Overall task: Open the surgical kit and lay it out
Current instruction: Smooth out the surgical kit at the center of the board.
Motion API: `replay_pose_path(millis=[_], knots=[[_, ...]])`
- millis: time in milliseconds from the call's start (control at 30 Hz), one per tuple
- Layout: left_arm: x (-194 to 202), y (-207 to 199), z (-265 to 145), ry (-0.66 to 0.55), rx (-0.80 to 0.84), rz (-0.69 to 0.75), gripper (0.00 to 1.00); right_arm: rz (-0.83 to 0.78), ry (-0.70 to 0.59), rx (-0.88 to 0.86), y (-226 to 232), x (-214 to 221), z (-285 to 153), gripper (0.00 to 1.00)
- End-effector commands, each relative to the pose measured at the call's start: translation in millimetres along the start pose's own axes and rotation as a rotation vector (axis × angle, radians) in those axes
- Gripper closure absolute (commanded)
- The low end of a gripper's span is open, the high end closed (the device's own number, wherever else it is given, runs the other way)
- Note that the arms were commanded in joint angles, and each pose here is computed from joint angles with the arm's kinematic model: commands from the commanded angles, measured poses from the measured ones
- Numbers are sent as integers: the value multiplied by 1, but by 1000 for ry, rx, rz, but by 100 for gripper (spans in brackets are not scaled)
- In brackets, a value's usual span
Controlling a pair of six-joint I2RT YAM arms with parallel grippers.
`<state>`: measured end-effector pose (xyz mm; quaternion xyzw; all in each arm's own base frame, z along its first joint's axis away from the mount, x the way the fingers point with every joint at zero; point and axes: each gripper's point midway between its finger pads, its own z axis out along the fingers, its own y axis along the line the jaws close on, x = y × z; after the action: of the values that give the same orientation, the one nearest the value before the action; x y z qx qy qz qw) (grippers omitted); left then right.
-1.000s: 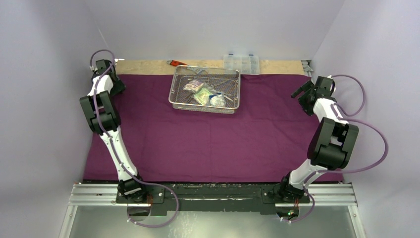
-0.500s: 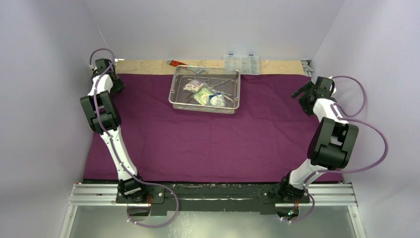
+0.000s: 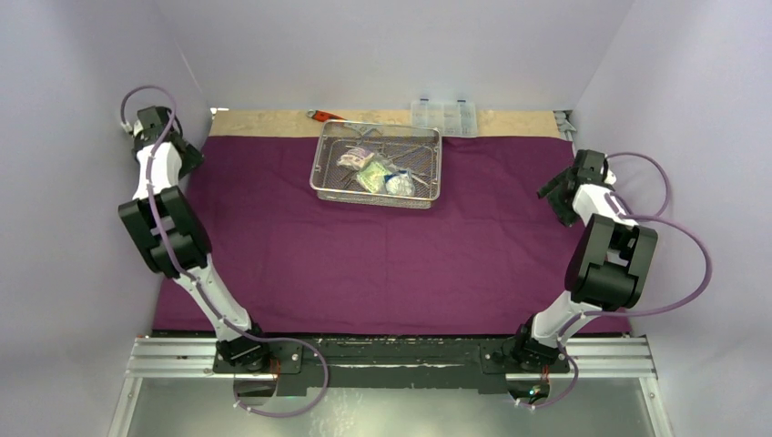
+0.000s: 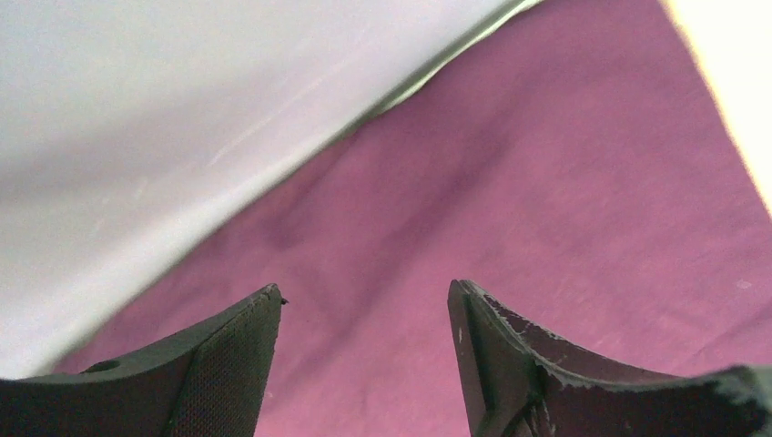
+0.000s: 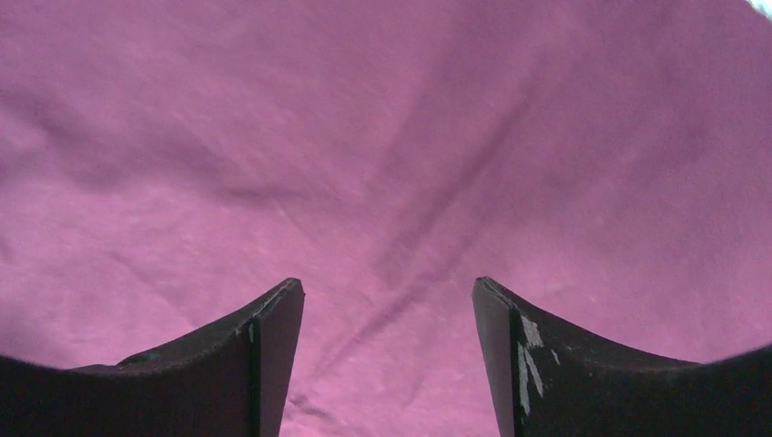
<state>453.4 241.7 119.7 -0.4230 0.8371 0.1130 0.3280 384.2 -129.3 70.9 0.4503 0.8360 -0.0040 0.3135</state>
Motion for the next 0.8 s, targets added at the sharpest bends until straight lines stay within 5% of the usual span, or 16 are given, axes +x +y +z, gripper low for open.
replay_pose_path(millis=[0, 233, 567, 767], knots=[[46, 40, -8, 70, -89, -125, 35, 23, 12, 119, -30, 17, -8, 31], [115, 103, -23, 113, -274, -165, 50, 8, 76, 115, -41, 46, -1, 45], [159, 153, -23, 175, -427, -244, 50, 21, 124, 249, -74, 63, 14, 50], [146, 171, -38, 113, -538, -280, 48, 35, 91, 378, -95, 55, 8, 49]])
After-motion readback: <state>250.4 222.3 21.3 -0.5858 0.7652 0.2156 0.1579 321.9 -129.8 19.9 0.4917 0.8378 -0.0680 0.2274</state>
